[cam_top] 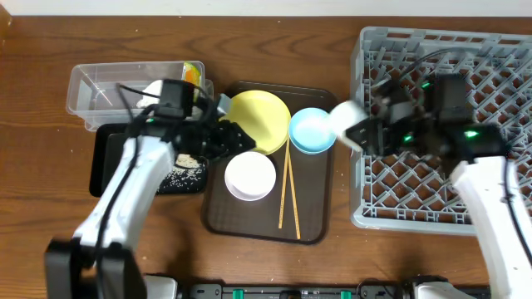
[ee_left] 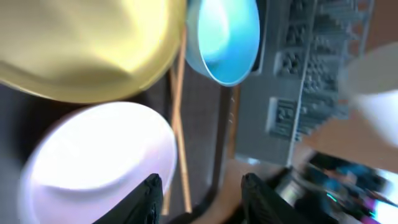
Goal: Sort waste into correct bins and load items into the dishwasher rack
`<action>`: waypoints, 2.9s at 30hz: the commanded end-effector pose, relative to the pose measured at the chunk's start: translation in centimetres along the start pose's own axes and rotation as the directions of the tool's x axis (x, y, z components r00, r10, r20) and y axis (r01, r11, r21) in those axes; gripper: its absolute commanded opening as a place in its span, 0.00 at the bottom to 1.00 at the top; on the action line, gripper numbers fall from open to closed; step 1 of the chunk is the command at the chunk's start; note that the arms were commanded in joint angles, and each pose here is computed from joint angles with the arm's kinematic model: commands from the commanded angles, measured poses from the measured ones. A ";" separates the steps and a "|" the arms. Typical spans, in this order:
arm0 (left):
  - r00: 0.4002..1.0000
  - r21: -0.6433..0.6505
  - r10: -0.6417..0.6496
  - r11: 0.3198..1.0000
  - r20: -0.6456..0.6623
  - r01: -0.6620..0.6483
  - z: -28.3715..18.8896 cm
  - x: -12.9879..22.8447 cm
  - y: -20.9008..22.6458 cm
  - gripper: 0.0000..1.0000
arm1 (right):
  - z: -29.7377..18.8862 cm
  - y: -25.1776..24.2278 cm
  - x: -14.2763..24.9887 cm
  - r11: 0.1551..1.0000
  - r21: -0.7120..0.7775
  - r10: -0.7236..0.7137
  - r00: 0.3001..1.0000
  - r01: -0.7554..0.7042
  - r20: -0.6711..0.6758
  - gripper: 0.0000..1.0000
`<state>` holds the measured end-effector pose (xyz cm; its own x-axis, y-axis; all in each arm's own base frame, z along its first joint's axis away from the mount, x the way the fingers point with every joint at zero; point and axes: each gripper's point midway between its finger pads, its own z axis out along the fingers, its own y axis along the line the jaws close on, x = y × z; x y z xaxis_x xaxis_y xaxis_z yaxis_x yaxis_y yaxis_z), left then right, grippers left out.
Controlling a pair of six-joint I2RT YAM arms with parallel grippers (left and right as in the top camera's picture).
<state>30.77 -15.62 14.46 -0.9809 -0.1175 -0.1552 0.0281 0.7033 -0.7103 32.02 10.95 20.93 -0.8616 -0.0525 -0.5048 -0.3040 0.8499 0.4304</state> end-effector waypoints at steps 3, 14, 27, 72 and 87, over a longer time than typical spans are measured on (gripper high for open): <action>0.981 -0.160 0.117 0.983 0.153 -0.092 -3.4 -1.6 0.5 0.45 | -5.3 -5.7 -1.1 0.929 0.317 0.181 0.982 -0.190 0.057 0.10; 0.975 -0.216 0.129 0.972 0.181 -0.089 -4.4 -1.5 0.8 0.45 | -9.3 -14.6 3.5 0.715 0.598 0.506 0.858 -0.362 -0.085 0.11; 0.974 -0.241 0.128 0.967 0.185 -0.082 -4.5 -1.6 1.3 0.46 | -7.4 -18.6 6.5 0.653 0.647 0.639 0.745 -0.393 -0.193 0.14; 0.985 -0.393 0.078 0.920 0.156 -0.011 -5.3 -0.3 4.4 0.47 | -4.0 -18.6 3.6 0.765 0.492 0.557 0.810 -0.416 -0.181 0.86; 0.989 -0.551 0.038 0.833 0.144 0.048 -6.7 0.9 7.5 0.64 | 3.8 -3.0 -9.2 0.982 0.169 -0.091 0.996 0.087 0.016 0.76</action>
<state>28.61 -6.38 13.36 -0.9472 -0.1806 -0.2648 -0.1153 0.9628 -0.2443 42.17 7.70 22.01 -0.8417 -0.0238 -0.5394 -0.2270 0.9221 0.3135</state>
